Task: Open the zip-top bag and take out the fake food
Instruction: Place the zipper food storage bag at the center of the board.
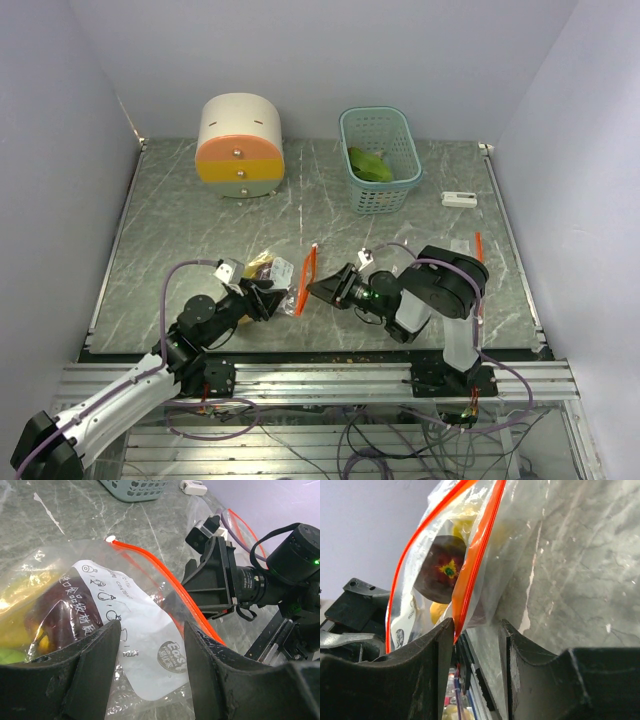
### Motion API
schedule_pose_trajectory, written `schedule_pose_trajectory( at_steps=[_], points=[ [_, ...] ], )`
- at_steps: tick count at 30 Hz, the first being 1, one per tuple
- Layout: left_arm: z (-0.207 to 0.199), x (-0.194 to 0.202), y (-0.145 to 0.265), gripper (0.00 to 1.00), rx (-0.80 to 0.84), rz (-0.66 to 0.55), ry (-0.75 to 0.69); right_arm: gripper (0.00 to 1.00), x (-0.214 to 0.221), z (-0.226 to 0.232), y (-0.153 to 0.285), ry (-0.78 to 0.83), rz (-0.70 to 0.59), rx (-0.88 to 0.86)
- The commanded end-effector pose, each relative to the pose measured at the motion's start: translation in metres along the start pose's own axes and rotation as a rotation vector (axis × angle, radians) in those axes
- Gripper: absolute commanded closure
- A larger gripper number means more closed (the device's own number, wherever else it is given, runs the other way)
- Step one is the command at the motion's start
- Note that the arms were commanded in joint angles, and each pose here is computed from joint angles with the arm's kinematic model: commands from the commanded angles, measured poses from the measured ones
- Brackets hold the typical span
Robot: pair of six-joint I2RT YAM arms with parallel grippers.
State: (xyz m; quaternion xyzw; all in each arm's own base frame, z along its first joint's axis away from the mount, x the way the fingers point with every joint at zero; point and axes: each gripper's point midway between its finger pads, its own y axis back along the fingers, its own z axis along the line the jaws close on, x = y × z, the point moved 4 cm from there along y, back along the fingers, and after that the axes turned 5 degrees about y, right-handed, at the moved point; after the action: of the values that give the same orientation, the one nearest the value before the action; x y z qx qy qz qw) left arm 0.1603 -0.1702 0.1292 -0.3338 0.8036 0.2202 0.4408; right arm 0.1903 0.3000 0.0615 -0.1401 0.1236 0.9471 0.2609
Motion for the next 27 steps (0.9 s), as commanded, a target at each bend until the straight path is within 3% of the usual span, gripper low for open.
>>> schedule_pose_trajectory(
  at_steps=[1,10,19,27],
  points=[
    [-0.005,-0.008,-0.002,0.36,0.015,-0.019,-0.011,0.59,-0.015,0.042,-0.008,0.038,-0.06,-0.192],
    [-0.003,-0.017,-0.008,0.46,-0.051,-0.018,0.001,0.58,-0.016,0.048,-0.031,0.085,-0.027,-0.186],
    [-0.032,-0.066,-0.027,0.45,-0.068,0.011,-0.053,0.82,-0.005,0.039,-0.021,0.116,-0.013,-0.148],
    [-0.045,-0.045,-0.045,0.39,-0.084,0.149,-0.091,0.86,-0.006,0.042,-0.013,0.238,-0.021,-0.048]
  ],
)
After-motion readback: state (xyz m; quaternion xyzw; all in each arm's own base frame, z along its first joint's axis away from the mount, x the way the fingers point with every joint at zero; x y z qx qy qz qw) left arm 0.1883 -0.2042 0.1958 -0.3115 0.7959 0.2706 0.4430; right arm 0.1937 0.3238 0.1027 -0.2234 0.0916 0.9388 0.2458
